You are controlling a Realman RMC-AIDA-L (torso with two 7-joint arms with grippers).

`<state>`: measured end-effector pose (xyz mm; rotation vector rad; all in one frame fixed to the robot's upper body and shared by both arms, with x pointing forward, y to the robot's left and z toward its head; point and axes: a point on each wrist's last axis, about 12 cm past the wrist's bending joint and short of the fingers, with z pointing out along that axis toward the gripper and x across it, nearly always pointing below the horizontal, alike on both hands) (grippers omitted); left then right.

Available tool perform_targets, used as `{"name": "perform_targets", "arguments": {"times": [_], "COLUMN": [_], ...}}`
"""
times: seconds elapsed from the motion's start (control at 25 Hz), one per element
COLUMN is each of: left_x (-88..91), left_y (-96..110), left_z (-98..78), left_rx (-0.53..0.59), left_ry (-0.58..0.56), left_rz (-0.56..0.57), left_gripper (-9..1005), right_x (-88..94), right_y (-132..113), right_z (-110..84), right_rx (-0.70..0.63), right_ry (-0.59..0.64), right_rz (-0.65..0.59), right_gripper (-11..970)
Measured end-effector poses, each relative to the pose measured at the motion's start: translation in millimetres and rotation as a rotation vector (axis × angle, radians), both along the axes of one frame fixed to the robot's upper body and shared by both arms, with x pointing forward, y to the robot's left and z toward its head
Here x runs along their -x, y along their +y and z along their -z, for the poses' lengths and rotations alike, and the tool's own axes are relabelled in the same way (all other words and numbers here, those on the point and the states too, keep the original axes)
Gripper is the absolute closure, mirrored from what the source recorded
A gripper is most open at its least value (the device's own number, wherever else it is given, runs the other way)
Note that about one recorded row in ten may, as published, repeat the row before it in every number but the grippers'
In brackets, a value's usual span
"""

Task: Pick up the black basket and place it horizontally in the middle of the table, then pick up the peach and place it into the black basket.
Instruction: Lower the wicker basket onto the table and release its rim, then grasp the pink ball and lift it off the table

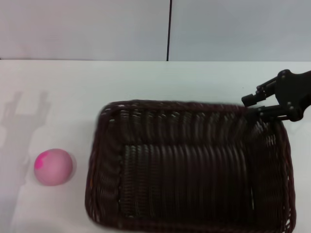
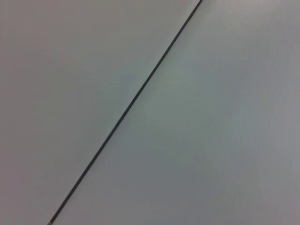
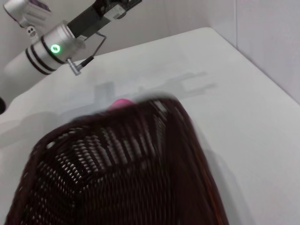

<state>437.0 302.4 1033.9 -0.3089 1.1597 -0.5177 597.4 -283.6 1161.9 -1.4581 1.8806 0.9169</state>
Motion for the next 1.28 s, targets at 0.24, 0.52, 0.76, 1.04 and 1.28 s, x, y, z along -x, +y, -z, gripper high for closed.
{"name": "perform_targets", "arguments": {"times": [0.24,0.52,0.76,1.04,1.28], "left_x": [1.0,7.6,18.4,55.5,76.1], "left_y": [-2,-2,8,33,31], "left_z": [1.8,5.2,11.5,25.5,35.1], "left_rx": [-0.001,-0.011,-0.063,-0.147,-0.223], "left_ry": [0.013,0.033,0.076,0.202,0.288], "left_rz": [0.015,0.041,0.079,0.163,0.287], "left_gripper": [201,209,216,224,231], "right_x": [-11.8,-18.1,16.3,72.7,90.9], "right_y": [4,-17,-47,-77,-87], "right_z": [-0.3,3.4,34.6,82.8,101.0], "right_rx": [0.011,-0.198,-0.500,-0.679,-0.715], "right_ry": [-0.058,-0.206,-0.326,-0.406,-0.424], "right_rz": [0.053,0.295,0.653,1.044,1.194], "right_gripper": [528,459,459,459,459]}}
